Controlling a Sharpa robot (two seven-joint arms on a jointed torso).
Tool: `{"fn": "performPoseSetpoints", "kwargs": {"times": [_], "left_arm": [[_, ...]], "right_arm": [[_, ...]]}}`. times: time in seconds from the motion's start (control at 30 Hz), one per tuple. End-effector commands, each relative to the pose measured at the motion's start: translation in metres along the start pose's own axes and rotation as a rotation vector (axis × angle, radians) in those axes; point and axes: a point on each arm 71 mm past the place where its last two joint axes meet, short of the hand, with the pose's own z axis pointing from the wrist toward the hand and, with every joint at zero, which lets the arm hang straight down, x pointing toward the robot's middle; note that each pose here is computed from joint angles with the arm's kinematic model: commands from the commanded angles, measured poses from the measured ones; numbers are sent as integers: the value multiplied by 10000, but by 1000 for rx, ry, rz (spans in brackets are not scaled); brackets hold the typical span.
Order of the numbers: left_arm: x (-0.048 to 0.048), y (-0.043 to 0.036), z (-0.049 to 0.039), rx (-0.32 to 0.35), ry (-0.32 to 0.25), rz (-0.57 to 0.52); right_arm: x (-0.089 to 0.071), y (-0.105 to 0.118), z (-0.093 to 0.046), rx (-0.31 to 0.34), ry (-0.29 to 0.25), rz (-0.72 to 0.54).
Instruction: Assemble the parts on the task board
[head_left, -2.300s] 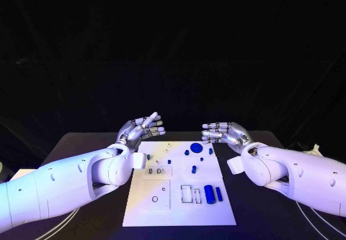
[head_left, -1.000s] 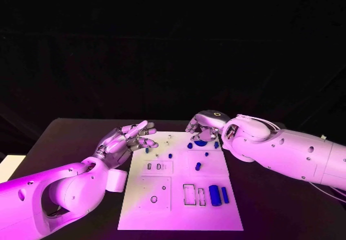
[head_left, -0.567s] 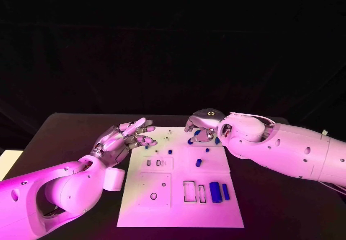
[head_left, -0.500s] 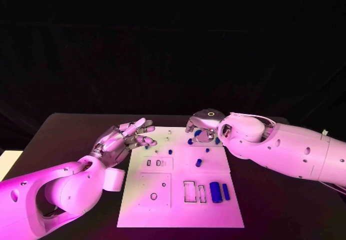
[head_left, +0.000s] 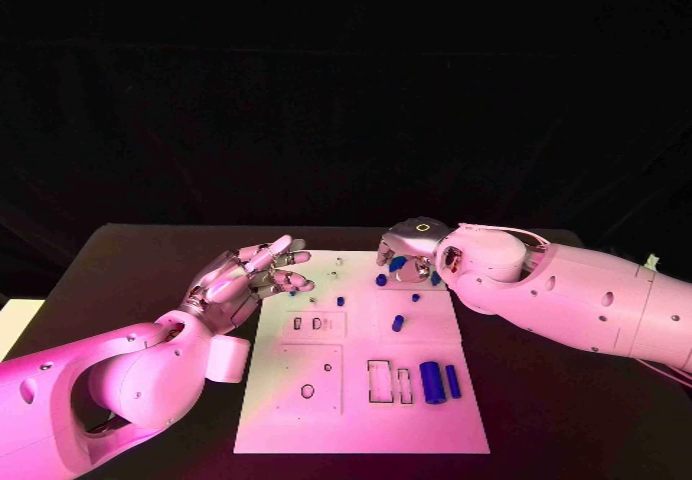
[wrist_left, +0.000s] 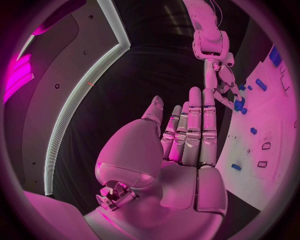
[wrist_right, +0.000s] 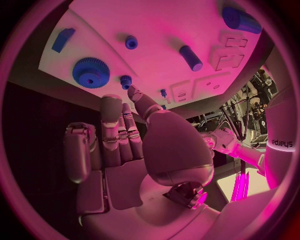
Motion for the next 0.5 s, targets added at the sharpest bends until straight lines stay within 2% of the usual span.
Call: {"fn": "performPoseSetpoints", "kwargs": {"times": [0.03,0.5], "left_arm": [[33,-7,-1,2,14,-9],[44,-16,-20,-1,18,-11]], "right_arm": [[33,8,20,-10,22,-13],[148,-9,66,-8,61,-4]]}}
